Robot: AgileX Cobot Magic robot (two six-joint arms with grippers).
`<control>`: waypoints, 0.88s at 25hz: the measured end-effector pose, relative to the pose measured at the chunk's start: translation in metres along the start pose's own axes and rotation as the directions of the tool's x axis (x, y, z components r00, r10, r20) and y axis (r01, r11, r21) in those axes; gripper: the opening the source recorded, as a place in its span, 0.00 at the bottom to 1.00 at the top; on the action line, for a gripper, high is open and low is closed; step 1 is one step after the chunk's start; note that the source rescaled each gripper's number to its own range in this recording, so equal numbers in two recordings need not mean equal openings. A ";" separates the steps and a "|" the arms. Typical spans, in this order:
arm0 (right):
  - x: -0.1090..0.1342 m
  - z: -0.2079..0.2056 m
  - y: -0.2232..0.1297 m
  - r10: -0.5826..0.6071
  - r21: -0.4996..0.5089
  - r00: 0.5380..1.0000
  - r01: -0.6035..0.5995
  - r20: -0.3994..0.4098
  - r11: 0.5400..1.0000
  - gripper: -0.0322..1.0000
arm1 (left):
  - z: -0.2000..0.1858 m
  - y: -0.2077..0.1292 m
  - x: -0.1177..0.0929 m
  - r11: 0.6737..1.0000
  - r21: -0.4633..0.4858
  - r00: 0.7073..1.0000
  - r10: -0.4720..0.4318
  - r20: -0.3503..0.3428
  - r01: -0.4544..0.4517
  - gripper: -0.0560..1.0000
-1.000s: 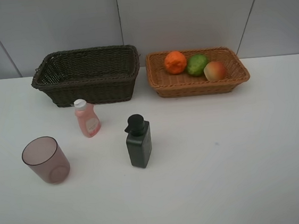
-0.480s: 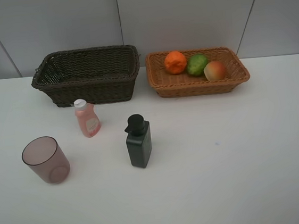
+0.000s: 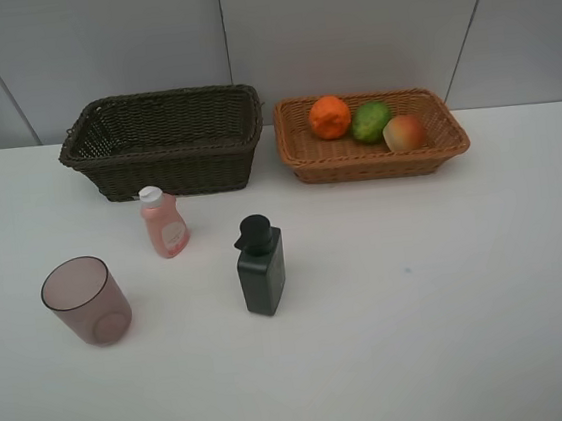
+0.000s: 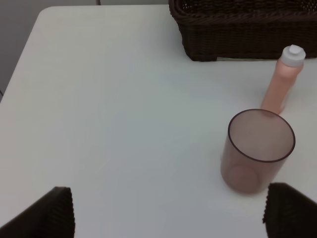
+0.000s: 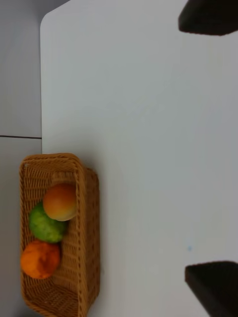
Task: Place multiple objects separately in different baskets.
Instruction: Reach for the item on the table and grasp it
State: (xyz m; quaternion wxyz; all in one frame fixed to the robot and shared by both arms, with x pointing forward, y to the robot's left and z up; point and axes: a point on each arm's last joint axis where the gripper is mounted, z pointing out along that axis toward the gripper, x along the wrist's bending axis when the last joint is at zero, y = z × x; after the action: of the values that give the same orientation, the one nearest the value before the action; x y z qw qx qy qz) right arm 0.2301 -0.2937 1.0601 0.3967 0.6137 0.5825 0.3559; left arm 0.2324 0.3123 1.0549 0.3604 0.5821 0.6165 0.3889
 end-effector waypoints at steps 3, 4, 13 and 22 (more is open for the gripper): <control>0.000 0.000 0.000 0.000 0.000 1.000 0.000 0.000 1.000 1.00 | 0.000 0.000 0.000 1.000 0.000 1.000 0.000 0.000 0.000 0.98; 0.000 0.000 0.000 0.000 0.000 1.000 0.000 0.000 1.000 1.00 | 0.000 0.000 0.000 1.000 0.000 1.000 0.000 0.000 0.000 0.98; 0.000 0.000 0.000 0.000 0.000 1.000 0.000 0.000 1.000 1.00 | 0.000 0.000 0.000 1.000 0.000 1.000 0.000 0.000 0.000 0.98; 0.000 0.000 0.000 0.000 0.000 1.000 0.000 0.000 1.000 1.00 | 0.000 0.000 0.000 1.000 0.000 1.000 0.000 0.000 0.000 0.98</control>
State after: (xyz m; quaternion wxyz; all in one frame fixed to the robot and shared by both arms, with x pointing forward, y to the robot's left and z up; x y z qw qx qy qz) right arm 0.2301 -0.2937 1.0601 0.3967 0.6137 0.5825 0.3559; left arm 0.2324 0.3123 1.0549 0.3604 0.5821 0.6165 0.3889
